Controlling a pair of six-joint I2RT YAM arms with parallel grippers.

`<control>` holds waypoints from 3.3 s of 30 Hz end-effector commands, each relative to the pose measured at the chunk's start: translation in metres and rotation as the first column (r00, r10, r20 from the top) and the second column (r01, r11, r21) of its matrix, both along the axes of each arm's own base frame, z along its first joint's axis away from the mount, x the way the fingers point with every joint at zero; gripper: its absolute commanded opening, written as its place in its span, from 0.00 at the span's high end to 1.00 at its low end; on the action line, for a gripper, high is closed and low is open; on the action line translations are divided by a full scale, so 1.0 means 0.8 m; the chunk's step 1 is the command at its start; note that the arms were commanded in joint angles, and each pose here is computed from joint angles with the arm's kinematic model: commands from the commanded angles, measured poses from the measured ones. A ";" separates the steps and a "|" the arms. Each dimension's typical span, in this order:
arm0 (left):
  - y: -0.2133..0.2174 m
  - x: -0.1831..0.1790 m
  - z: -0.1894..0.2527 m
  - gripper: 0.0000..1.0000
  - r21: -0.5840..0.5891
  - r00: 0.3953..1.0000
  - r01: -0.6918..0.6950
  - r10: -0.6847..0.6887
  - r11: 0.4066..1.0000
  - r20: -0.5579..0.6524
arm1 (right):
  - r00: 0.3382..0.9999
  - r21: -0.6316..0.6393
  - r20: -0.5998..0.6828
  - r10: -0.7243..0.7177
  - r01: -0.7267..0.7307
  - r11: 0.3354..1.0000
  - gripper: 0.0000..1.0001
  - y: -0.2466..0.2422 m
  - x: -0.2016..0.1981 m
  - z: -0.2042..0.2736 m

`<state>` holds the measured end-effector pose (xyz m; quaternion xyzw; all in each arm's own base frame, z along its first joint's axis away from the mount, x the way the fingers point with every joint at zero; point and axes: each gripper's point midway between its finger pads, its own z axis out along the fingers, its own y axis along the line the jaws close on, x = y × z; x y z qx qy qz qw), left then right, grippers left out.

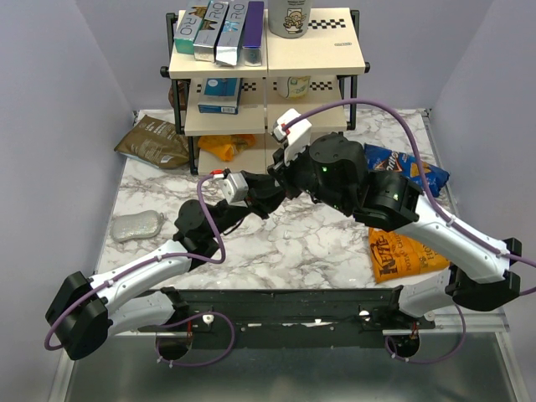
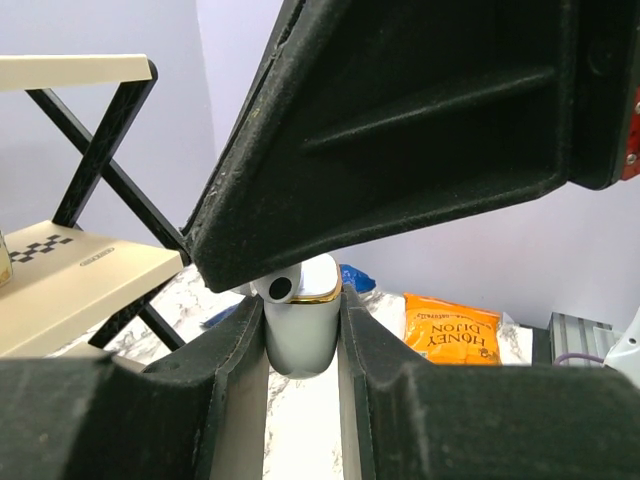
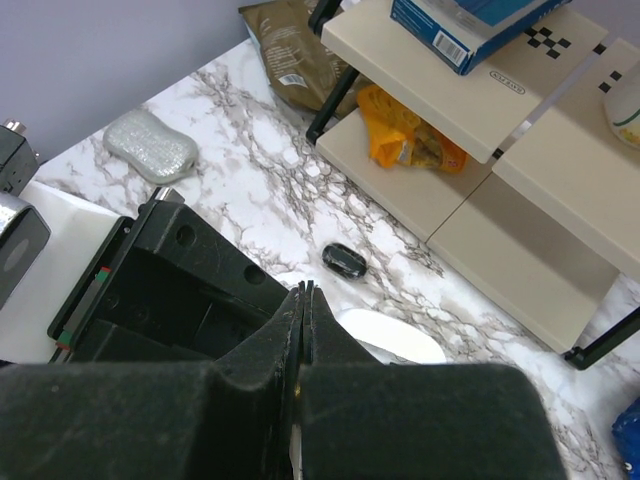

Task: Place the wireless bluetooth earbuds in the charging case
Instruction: Place the earbud in the charging case, then pick up the earbud from the center of the board.

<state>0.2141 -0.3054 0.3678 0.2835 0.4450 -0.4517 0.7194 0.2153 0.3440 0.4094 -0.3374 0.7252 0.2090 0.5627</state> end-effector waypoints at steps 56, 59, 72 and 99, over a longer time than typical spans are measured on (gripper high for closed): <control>0.008 0.000 0.017 1.00 0.001 0.999 -0.036 0.036 0.999 0.022 | 0.985 -0.218 0.095 -0.145 0.163 0.962 0.43 -0.046 0.004 -0.015; 0.009 0.000 0.018 1.00 -0.002 0.999 -0.037 0.037 0.999 0.021 | 0.984 -0.216 0.098 -0.148 0.166 0.962 0.43 -0.047 0.003 -0.013; 0.011 -0.003 0.019 1.00 -0.009 0.999 -0.033 0.033 0.999 0.023 | 0.976 -0.197 0.118 -0.183 0.204 0.959 0.43 -0.064 0.005 -0.006; 0.019 -0.009 0.025 1.00 -0.037 0.999 -0.031 0.032 0.999 0.027 | 0.967 -0.082 0.124 -0.225 0.236 0.968 0.42 -0.092 -0.002 0.015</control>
